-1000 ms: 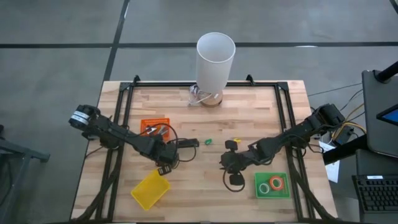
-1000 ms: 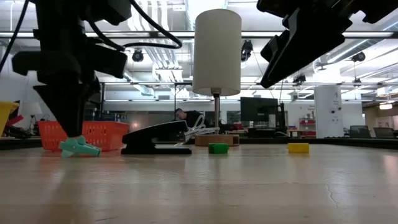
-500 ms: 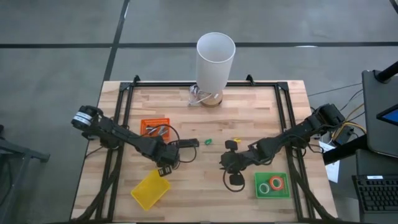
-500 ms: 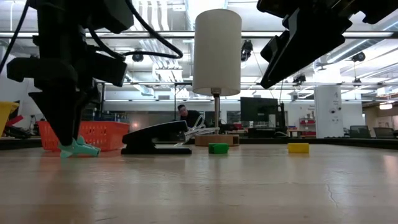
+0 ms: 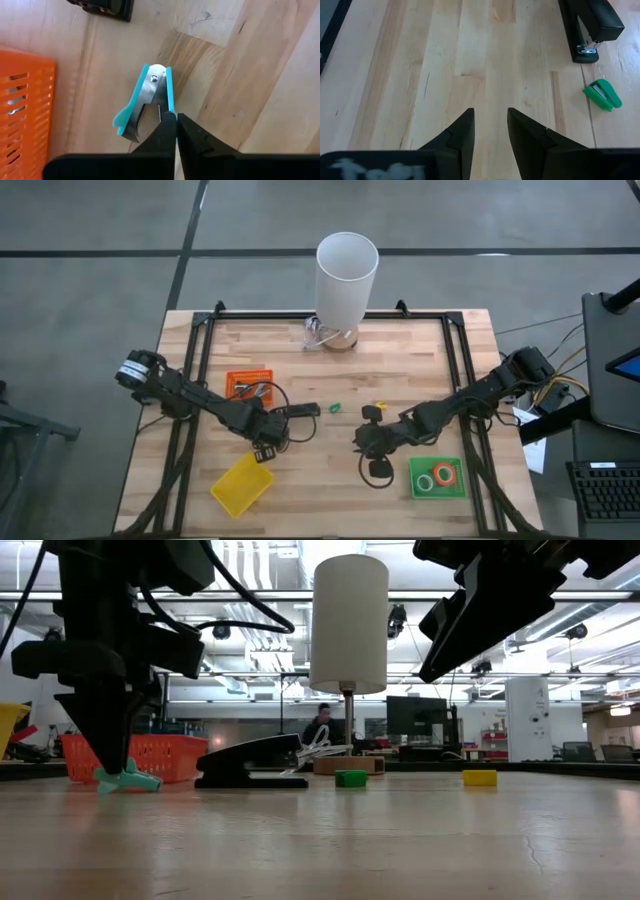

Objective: Pick and place Stapler, Stapler remover, tape
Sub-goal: Put the blue staple remover into the orange bin, then put the yellow stapler into the yellow bin

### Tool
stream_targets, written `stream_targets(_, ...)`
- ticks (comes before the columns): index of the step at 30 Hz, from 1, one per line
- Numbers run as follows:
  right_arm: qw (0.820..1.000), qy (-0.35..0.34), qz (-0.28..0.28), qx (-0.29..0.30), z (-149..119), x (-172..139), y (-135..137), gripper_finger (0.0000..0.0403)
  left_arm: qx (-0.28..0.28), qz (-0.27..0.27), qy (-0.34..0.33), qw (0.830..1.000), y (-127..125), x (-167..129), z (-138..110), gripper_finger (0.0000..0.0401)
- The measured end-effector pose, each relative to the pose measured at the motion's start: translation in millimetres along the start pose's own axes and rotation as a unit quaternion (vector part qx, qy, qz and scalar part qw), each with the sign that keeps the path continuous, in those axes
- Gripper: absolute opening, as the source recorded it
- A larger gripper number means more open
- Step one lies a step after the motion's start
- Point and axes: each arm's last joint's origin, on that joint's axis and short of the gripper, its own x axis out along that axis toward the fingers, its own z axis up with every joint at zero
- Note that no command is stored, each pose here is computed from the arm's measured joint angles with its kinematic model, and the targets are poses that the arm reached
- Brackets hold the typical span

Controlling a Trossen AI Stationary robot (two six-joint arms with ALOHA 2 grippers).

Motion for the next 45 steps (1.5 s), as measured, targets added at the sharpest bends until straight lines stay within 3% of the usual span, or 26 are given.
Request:
stream_targets(7,1.000,0.000,0.000,0.000,0.0,0.0,0.0,0.0109,0.004,0.015,0.014,1.000,2.2,-10.3,0.0,0.0005)
stream_targets(12,1.000,0.000,0.000,0.000,0.0,0.0,0.0,0.0109,0.016,0.040,-0.017,0.999,3.4,-32.7,7.0,0.0003)
stream_targets(16,1.000,0.000,0.000,0.000,0.0,0.1,-0.1,0.0109,0.026,0.103,-0.047,0.993,10.1,-53.4,10.1,0.0003)
stream_targets(20,1.000,0.001,-0.001,0.000,-1.1,0.5,-0.3,0.0109,0.023,0.206,-0.059,0.976,22.1,-62.6,8.3,0.0003)
stream_targets(22,1.000,0.002,-0.001,0.000,-1.9,0.8,-0.6,0.0109,0.014,0.226,-0.060,0.972,27.9,-61.5,8.9,0.0004)
stream_targets(34,1.000,0.016,-0.006,0.010,-14.0,5.0,-3.7,0.0109,-0.043,0.234,-0.002,0.971,60.2,-34.3,9.6,0.0014)
stream_targets(45,1.000,0.017,-0.023,-0.005,-16.9,6.4,-6.8,0.0109,-0.089,0.230,-0.047,0.968,58.9,-32.0,15.1,0.0123)
